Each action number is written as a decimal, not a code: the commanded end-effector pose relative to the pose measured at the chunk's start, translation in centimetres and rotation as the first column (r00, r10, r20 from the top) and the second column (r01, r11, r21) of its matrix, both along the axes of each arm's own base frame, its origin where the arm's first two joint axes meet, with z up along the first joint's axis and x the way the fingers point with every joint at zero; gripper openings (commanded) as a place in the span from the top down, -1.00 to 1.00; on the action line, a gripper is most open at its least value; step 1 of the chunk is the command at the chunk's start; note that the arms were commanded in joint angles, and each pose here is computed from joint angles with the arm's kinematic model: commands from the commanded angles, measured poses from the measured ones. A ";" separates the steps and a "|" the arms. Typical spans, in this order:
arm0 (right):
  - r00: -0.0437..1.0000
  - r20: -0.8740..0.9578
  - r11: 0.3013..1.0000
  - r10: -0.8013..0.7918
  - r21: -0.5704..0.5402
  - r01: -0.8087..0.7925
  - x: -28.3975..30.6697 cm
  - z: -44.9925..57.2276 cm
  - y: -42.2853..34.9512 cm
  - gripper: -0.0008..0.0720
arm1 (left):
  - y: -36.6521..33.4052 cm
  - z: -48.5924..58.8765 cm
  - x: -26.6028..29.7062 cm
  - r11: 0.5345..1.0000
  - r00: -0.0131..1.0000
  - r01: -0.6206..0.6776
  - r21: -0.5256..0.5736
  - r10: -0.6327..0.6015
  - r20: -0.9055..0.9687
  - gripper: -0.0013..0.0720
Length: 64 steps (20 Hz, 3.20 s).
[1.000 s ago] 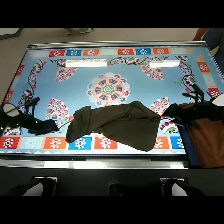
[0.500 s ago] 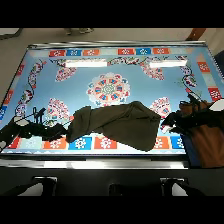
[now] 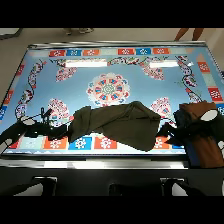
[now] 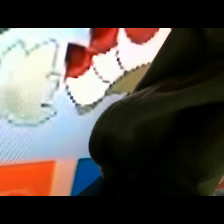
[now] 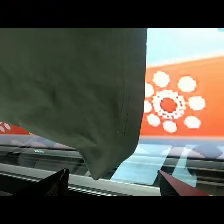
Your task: Fold the shirts.
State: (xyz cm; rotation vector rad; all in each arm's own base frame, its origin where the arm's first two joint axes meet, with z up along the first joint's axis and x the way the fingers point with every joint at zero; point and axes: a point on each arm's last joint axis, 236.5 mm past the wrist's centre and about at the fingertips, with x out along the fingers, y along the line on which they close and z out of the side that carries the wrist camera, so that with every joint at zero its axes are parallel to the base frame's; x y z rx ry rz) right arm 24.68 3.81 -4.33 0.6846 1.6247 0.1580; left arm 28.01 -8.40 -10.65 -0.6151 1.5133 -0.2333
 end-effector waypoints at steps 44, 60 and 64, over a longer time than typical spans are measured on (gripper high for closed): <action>0.879 0.433 0.886 0.198 -0.463 0.028 3.5 17.4 -3.7 0.86 | 9.1 29.5 3.5 0.938 0.724 -0.292 0.186 0.090 0.683 0.87; 0.886 0.456 0.982 -0.082 -0.117 0.151 20.0 2.6 0.9 0.86 | 7.5 10.3 18.9 0.973 0.928 -0.230 -0.023 0.227 0.296 -0.63; 0.945 0.326 0.988 0.021 -0.151 0.031 16.3 1.2 1.3 0.86 | 9.4 9.0 10.9 0.994 0.993 -0.097 0.052 0.094 0.066 -0.47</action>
